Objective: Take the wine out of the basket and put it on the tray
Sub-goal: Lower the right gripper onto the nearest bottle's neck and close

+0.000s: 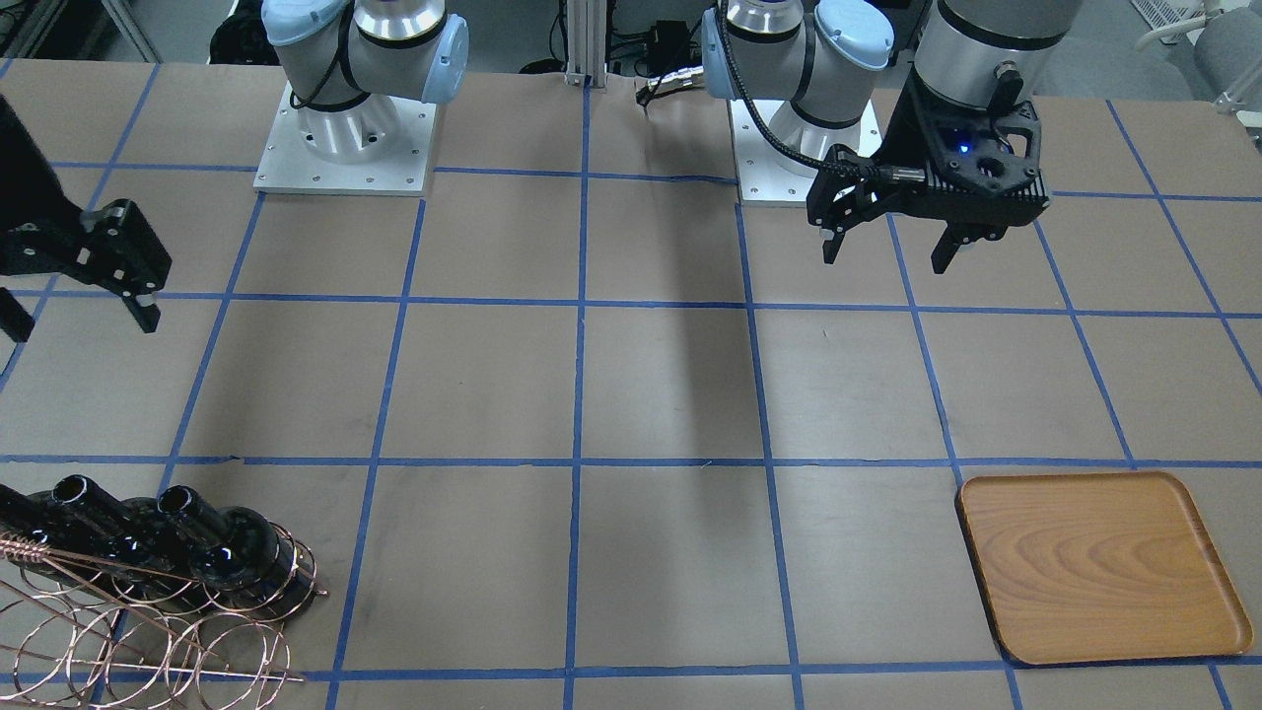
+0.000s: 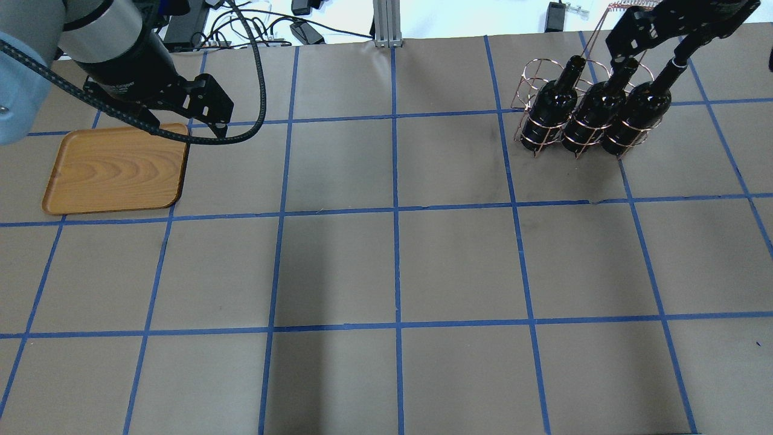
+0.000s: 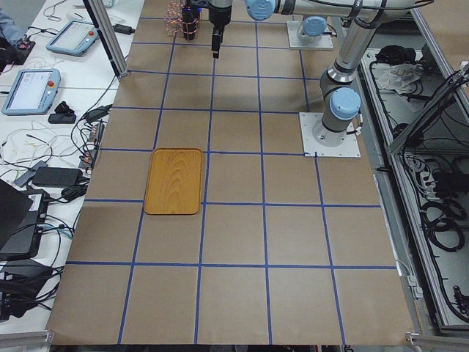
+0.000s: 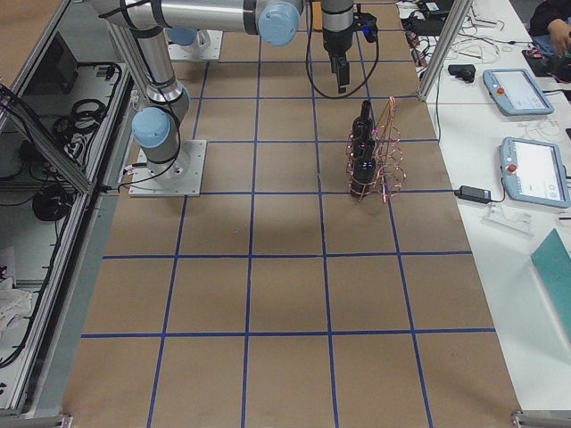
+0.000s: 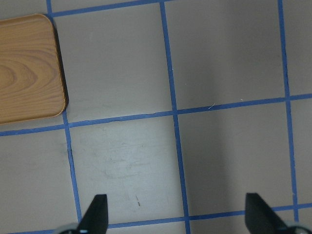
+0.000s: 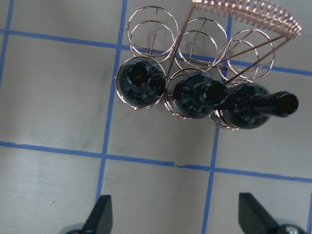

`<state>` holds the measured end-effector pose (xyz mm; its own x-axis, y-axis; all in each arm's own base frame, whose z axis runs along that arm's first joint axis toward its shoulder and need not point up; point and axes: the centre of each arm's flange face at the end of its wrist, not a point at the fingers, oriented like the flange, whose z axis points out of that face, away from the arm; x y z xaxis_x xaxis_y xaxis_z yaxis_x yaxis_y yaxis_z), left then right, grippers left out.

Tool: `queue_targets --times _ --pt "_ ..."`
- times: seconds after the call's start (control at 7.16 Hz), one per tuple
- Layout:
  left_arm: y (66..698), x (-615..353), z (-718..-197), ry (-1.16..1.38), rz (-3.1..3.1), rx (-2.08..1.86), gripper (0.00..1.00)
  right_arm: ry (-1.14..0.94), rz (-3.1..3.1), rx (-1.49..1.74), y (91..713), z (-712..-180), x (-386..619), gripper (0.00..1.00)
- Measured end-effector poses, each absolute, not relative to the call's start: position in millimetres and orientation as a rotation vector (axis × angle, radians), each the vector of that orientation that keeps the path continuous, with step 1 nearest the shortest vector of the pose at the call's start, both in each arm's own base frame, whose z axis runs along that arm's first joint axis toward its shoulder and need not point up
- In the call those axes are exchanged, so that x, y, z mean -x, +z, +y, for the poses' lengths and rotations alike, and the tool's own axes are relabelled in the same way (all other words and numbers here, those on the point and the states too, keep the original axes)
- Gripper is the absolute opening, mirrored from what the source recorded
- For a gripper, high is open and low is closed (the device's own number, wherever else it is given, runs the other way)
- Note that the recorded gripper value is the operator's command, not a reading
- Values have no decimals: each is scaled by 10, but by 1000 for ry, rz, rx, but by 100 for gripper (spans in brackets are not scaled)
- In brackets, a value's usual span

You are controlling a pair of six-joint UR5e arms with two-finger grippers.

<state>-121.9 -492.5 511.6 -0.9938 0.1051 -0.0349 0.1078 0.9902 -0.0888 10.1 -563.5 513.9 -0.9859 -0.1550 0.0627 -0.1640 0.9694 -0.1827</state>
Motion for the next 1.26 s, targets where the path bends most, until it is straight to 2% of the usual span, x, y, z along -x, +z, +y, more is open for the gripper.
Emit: queue_targets --times 0.14,0.56,0.7,0.98,1.26 --pt "5116 1219 -4925 -141 3104 -166 100 313 -3054 -278 4998 -5799 52 87" --pt "5115 1219 -4924 -139 3104 -166 100 283 -3062 -281 4484 -6156 204 83" --pt "5115 1219 -4924 -139 3104 -166 100 279 -3064 -279 4357 -6237 226 78" --pt "5114 1219 -4924 -139 3104 -167 100 285 -3067 -265 4182 -6355 256 74" --pt "5103 1219 -4922 -135 3104 -166 100 302 -3105 -196 4089 -6419 236 74"
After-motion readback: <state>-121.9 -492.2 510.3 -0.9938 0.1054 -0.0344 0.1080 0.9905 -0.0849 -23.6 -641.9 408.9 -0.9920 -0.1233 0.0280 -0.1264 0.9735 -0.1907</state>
